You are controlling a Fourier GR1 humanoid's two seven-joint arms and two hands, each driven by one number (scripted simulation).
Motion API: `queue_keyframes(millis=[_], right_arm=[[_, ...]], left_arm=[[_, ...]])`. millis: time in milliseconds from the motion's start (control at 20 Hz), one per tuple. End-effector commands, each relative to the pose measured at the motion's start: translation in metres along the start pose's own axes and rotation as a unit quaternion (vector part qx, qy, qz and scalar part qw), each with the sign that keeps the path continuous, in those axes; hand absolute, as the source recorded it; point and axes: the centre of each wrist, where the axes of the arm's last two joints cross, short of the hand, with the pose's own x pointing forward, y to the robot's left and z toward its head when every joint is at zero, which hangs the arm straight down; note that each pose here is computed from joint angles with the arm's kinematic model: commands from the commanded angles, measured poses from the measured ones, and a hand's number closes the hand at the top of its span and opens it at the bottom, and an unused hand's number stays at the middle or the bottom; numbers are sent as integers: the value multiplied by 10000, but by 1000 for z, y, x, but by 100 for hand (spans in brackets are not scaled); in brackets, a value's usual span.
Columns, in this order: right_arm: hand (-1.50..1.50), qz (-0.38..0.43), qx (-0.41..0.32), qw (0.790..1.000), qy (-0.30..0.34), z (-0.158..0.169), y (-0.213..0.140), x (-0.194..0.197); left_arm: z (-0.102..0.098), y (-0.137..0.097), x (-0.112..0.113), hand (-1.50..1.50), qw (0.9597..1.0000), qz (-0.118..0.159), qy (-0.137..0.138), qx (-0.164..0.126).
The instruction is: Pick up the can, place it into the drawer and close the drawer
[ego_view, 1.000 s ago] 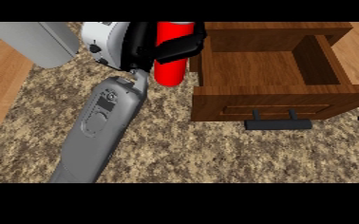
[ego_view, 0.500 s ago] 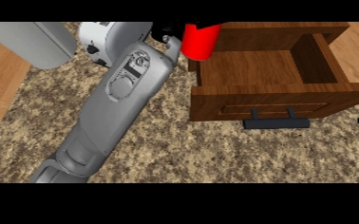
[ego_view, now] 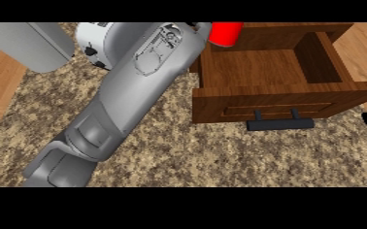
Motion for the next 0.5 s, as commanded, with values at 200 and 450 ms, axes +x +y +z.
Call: queue_keyframes(millis=[200,450], right_arm=[[-150,-4,4,10000,34,-11,-1,6],[-150,-35,104,9999,-71,-9,5,3]], left_arm=[[-12,-8,-8,150,9997,-256,0,31],[-11,-21,-3,150,9991,-357,190,91]])
